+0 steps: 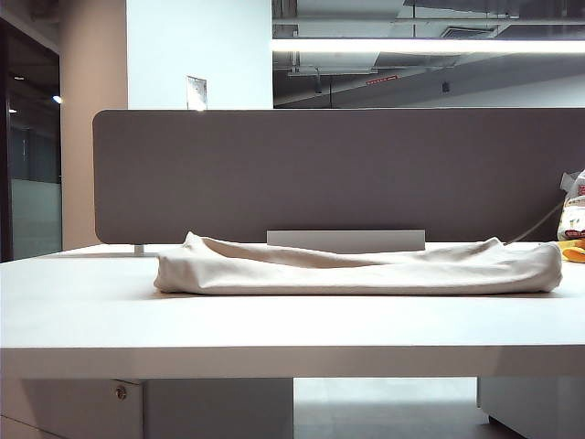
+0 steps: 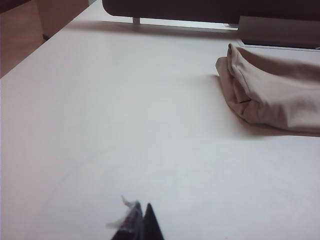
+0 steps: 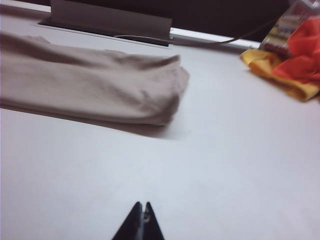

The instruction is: Fold the bottom side of the T-shirt horizontally towards the center, about one-third of the way, then fold the sleeve back towards the center, creating a straight line along the edge of the T-shirt, and finally fold the bottom of the T-shirt up towards the top, creating a neat rectangle.

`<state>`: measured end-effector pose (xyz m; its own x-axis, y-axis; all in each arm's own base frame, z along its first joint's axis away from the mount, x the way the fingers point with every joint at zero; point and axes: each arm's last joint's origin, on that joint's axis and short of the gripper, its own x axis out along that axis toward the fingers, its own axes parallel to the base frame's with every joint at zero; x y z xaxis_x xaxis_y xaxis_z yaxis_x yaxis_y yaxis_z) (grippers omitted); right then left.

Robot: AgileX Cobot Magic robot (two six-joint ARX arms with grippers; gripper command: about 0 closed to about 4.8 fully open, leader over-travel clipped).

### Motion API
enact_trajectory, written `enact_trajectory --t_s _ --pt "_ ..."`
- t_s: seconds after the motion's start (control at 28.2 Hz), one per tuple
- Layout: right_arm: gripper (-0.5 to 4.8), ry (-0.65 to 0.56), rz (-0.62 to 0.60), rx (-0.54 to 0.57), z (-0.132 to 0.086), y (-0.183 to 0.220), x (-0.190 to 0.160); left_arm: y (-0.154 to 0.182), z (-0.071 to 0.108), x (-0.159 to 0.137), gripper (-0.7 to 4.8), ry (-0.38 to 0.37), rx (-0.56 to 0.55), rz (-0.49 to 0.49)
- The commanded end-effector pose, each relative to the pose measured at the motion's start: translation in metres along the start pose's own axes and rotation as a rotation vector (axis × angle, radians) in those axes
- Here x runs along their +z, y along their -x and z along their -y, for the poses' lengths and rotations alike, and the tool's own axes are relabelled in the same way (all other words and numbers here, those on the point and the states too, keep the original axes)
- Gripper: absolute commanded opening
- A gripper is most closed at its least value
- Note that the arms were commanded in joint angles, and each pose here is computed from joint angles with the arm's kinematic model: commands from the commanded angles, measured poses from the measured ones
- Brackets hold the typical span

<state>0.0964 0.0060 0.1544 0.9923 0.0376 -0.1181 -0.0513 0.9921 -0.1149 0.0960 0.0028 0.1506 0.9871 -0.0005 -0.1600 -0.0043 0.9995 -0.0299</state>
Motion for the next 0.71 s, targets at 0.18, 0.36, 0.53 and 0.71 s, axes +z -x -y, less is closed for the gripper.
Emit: enact_trajectory --t_s 0.18,0.36,0.53,0.71 --pt "-0.05 0.033 0.131 -0.064 0.003 0.001 0.012 0.0 0.0 -0.002 -0.05 0.004 -0.006 -0.016" --pt "-0.05 0.011 0.216 -0.07 0.004 0.002 0.021 0.0 0.0 -0.002 -0.05 0.004 -0.005 -0.016" --pt "-0.05 0.01 0.203 -0.067 0.003 0.001 0.02 0.0 0.0 -0.002 -0.05 0.004 -0.006 -0.016" --pt "-0.05 0.014 0.146 -0.074 0.003 -0.003 0.016 0.0 0.0 -0.002 -0.05 0.004 -0.005 -0.016"
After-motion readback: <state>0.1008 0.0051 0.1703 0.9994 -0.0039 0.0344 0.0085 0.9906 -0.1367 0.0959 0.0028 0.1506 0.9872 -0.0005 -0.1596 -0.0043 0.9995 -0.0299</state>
